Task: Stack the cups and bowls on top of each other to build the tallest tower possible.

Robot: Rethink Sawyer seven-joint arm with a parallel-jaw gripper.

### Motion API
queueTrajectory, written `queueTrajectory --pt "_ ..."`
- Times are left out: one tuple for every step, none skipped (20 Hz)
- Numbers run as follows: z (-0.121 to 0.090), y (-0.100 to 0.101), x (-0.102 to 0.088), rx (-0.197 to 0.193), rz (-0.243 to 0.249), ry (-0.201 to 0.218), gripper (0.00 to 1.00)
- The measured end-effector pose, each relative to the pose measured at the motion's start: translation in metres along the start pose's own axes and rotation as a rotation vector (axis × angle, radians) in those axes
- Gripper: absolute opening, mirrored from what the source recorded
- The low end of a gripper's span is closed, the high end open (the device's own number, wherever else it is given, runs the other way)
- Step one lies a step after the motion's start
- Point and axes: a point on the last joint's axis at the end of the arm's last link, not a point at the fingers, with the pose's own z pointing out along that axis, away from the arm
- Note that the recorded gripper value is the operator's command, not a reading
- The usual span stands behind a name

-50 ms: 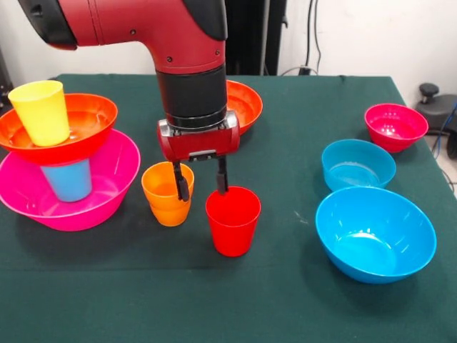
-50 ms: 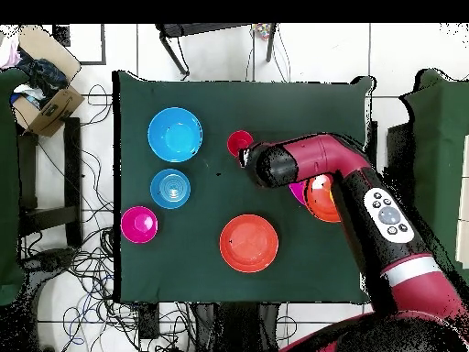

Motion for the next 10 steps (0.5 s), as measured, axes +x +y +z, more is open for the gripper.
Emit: queueTrajectory --pt "0.0002 0.0001 0.0002 0.000 0.000 0.001 1.00" --pt "0.0000 0.0000 0.0004 0.000 0.000 0.003 1.00" --pt "-0.0001 -0.0002 0.0006 0.001 0.000 0.004 1.00" --pt "-0.0003 -0.0004 0.0008 0.002 0.000 0.007 1.00" --pt "-0.0010 -0.0009 0.0013 0.004 0.000 0.012 1.00" --pt "-0.0020 -0.0018 0.0018 0.007 0.000 0.017 1.00" --pt "-0.0032 -0.0028 0.0020 0.010 -0.001 0.021 1.00" --pt "-0.0040 -0.0033 0.0019 0.012 -0.001 0.022 1.00" --pt "-0.0048 -0.0038 0.0017 0.014 -0.001 0.024 1.00" --pt "-0.0085 -0.0054 0.0006 0.021 -0.003 0.025 1.00"
